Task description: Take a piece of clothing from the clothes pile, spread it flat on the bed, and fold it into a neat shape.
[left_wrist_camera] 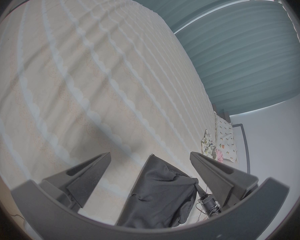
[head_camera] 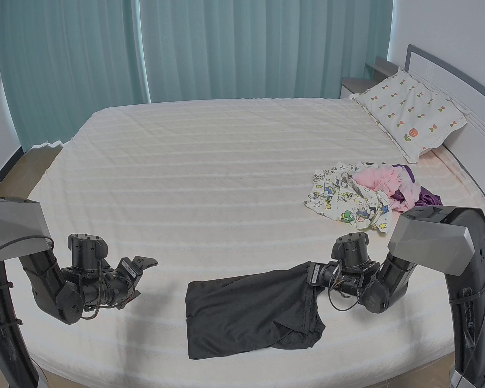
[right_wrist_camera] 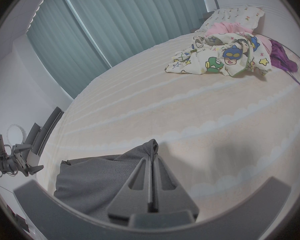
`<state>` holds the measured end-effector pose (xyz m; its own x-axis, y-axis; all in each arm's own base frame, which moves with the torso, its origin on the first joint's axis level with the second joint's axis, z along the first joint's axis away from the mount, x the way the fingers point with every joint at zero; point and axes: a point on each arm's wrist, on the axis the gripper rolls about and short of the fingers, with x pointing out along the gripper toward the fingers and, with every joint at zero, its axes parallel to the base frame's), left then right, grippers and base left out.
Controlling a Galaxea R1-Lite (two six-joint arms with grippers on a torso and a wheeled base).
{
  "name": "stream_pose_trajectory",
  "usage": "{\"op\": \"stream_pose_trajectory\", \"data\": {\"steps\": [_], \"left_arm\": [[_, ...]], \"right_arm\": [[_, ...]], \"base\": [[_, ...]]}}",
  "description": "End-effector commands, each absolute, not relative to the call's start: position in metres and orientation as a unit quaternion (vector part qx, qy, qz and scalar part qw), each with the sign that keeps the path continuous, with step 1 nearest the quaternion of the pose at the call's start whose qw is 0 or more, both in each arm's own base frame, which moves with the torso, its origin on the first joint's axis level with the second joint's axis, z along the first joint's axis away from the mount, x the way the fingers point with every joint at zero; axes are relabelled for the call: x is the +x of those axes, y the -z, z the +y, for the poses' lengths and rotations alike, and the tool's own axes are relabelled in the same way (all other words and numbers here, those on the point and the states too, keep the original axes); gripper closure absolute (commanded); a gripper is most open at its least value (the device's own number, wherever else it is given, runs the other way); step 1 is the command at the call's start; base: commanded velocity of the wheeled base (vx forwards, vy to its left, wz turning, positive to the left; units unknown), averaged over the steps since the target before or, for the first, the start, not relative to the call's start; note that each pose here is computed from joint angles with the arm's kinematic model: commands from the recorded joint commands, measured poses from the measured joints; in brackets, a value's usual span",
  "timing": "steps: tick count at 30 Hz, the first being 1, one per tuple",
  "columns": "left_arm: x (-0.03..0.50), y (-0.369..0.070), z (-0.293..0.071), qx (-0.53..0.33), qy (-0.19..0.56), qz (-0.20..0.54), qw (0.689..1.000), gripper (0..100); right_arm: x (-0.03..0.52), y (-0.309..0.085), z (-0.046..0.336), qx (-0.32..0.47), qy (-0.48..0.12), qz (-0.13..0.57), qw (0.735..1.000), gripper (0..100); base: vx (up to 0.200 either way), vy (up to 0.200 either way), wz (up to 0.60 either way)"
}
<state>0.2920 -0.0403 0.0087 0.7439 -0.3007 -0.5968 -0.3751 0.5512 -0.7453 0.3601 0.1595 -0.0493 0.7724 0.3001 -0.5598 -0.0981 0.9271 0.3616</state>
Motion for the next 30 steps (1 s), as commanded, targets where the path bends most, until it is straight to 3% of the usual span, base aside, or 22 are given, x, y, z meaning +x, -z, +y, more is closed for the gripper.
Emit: {"op": "stream_pose_trajectory", "data": {"steps": [1,7,8,20,30], "left_arm": [[0.292,-0.008,-0.040,-0.473,-0.024,0.358,0.805,0],[0.292,-0.008,-0.040,-0.473,-0.024,0.358,0.805,0],[0.292,-0.008,-0.040,-0.473,-0.024,0.358,0.804,0],[0.292,-0.008,-0.040,-0.474,-0.024,0.358,0.804,0],[0.293,-0.007,-0.040,-0.473,-0.022,0.359,0.804,0]], "right_arm": [[0.359,0.051,0.157,0.175,-0.098,0.327,0.924,100],[0.360,0.053,0.151,0.179,-0.087,0.332,0.922,100],[0.361,0.053,0.150,0.182,-0.086,0.331,0.922,0],[0.359,0.014,0.150,0.262,-0.077,0.301,0.914,0],[0.331,-0.012,0.129,0.341,-0.047,0.308,0.887,0]], "base": [[0.000,0.000,0.00],[0.000,0.000,0.00],[0.000,0.000,0.00],[0.000,0.000,0.00],[0.000,0.000,0.00]]}}
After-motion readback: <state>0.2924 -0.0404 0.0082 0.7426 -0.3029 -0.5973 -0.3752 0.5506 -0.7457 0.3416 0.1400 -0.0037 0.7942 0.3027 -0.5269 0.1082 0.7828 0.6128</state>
